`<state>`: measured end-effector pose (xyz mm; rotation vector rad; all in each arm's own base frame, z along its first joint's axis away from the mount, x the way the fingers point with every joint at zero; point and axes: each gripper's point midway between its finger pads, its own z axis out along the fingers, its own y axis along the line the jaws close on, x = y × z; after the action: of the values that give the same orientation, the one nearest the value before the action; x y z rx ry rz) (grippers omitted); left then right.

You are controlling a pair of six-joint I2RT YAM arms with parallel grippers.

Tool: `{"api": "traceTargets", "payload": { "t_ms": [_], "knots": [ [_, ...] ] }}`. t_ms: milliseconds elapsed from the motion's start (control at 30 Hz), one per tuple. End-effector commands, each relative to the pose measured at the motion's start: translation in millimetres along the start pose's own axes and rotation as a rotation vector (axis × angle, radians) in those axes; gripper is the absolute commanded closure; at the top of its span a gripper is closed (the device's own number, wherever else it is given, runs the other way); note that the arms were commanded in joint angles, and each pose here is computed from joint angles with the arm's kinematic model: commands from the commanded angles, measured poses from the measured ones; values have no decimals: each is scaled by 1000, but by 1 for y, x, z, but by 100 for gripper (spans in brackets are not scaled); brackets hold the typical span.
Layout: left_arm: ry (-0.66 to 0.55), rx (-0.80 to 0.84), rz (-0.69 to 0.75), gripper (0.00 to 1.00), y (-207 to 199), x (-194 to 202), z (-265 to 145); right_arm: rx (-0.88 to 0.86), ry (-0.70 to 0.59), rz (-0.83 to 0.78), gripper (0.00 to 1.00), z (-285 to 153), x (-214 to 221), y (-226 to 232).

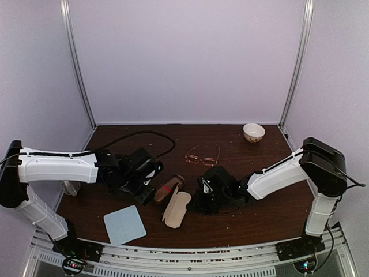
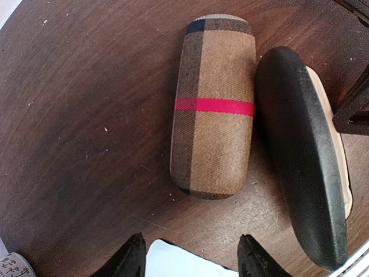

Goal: Organize the sunglasses
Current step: Adjust the opened sunglasses case at the center of the board.

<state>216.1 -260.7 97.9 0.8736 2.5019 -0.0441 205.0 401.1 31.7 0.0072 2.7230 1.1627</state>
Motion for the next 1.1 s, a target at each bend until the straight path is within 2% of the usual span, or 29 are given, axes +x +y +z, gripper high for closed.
{"api": "traceTargets", "payload": {
  "t_ms": [0, 133, 633, 1067],
  "knots": [
    [-52, 8, -7, 43, 0, -20, -4, 9, -22, 23, 85, 3, -5, -12],
    [-50, 10, -9, 43, 1, -20, -2, 7, -43, 52, 88, 2, -9, -18],
    [-66, 41, -19, 43, -2, -17, -7, -65, -16, 48, 86, 14, -6, 2],
    [-84, 29, -34, 43, 5, -22, -6, -19, -44, -20, 71, -7, -8, 0]
  ]
}}
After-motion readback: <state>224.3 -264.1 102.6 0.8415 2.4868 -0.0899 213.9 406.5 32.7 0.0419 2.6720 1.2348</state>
